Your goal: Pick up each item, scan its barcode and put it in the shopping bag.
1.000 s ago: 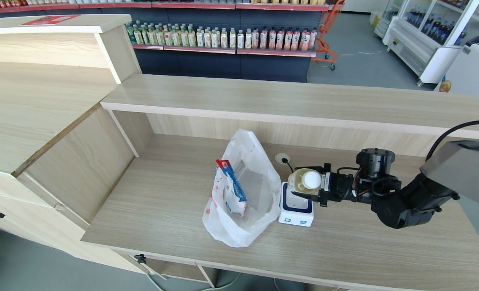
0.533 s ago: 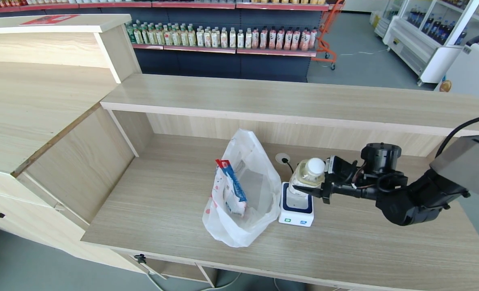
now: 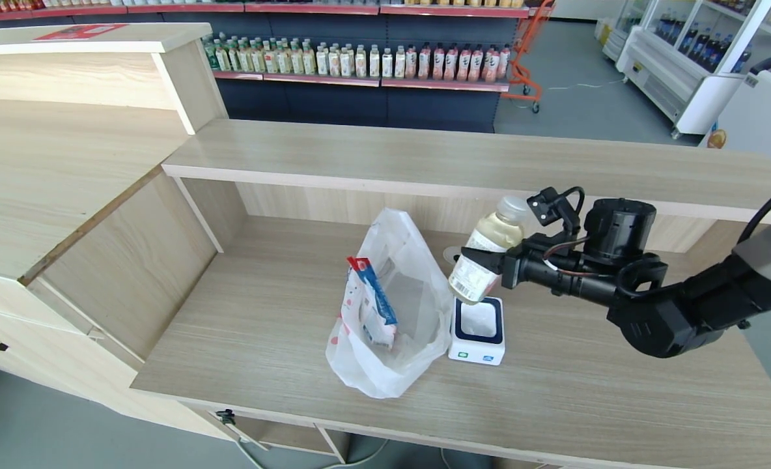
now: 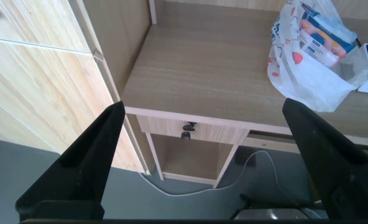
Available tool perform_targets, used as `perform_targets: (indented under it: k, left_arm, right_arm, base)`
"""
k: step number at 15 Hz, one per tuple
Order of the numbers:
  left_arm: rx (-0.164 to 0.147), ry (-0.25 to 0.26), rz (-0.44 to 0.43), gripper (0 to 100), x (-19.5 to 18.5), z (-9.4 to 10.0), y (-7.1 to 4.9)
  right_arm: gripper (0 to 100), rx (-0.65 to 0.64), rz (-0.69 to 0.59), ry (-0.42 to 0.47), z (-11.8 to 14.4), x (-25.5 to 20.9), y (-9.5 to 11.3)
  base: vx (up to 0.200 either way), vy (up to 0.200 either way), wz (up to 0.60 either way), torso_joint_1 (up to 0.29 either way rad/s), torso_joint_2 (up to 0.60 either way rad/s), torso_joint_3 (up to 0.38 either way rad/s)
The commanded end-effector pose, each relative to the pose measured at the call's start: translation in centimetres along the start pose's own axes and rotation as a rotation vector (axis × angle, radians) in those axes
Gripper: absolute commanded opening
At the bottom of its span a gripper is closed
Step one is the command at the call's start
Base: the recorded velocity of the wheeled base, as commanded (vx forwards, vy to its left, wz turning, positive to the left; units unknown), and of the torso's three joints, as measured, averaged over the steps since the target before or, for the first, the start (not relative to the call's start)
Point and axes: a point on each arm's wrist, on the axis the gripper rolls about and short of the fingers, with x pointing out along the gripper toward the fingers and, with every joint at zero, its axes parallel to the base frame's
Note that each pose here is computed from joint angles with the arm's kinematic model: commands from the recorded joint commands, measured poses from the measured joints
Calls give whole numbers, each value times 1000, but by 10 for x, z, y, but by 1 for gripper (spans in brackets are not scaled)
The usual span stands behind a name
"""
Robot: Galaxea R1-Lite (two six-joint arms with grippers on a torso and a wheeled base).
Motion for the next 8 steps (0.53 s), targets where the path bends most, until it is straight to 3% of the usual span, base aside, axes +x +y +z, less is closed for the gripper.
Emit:
perform_targets:
  k: [1, 4, 8]
  left_arm:
    - [0, -1, 0, 100, 0, 0, 0]
    - [0, -1, 0, 100, 0, 0, 0]
    - [0, -1, 0, 100, 0, 0, 0]
  right_arm:
    - [0, 24, 12, 19, -14, 19, 3]
    - [0, 64, 14, 47, -39, 46, -3]
    - [0, 57, 61, 59, -68, 83, 4]
  base:
    - [0, 0, 0, 0, 0, 0]
    - [0, 0, 0, 0, 0, 0]
    - [0, 0, 0, 0, 0, 0]
